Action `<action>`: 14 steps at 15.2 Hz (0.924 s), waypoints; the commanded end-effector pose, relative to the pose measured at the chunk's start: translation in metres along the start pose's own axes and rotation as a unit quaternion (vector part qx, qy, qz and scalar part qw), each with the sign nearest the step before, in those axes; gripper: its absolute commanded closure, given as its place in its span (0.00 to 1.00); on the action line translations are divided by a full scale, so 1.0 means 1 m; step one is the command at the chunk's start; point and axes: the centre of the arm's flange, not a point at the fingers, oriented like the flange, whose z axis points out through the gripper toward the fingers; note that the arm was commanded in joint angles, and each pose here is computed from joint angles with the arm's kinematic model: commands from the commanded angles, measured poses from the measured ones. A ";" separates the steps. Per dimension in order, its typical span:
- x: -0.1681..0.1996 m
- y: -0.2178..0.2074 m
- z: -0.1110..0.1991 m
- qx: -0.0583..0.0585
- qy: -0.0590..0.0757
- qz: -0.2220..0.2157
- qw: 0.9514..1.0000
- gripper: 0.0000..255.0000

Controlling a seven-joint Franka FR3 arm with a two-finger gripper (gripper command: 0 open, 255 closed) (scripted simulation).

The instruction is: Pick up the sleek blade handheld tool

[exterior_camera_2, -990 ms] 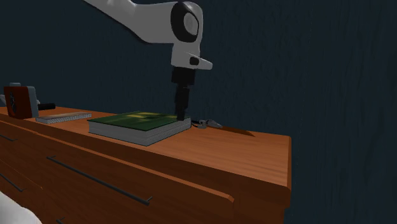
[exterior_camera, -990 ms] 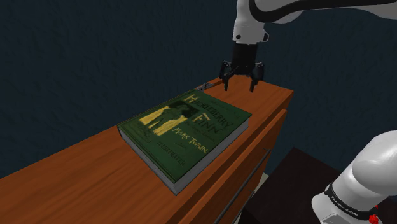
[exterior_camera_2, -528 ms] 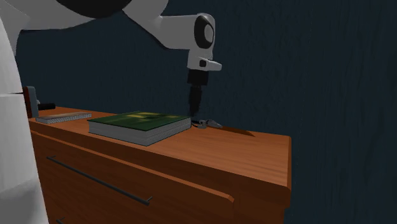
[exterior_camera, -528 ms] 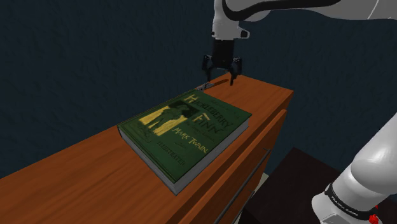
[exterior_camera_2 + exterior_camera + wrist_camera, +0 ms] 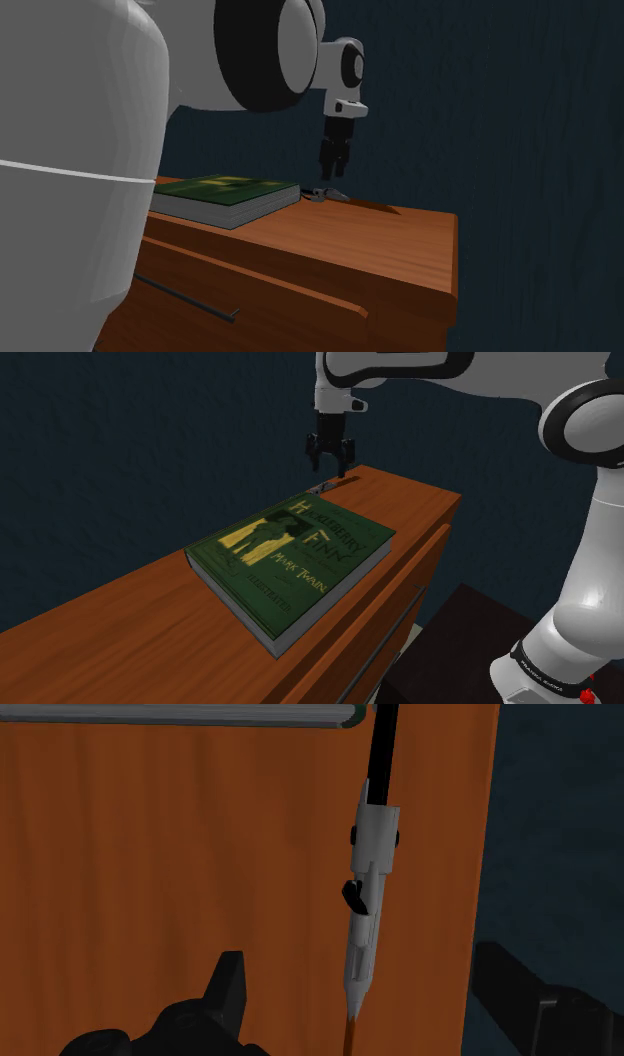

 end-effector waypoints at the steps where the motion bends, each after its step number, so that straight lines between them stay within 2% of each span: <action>1: 0.004 -0.005 0.007 0.000 0.001 0.010 1.000 0.00; 8: 0.007 -0.006 0.036 0.000 0.001 0.010 1.000 0.00; 9: 0.007 -0.004 0.036 0.000 0.001 0.010 1.000 1.00; 14: 0.011 -0.005 0.036 0.000 0.001 0.010 1.000 1.00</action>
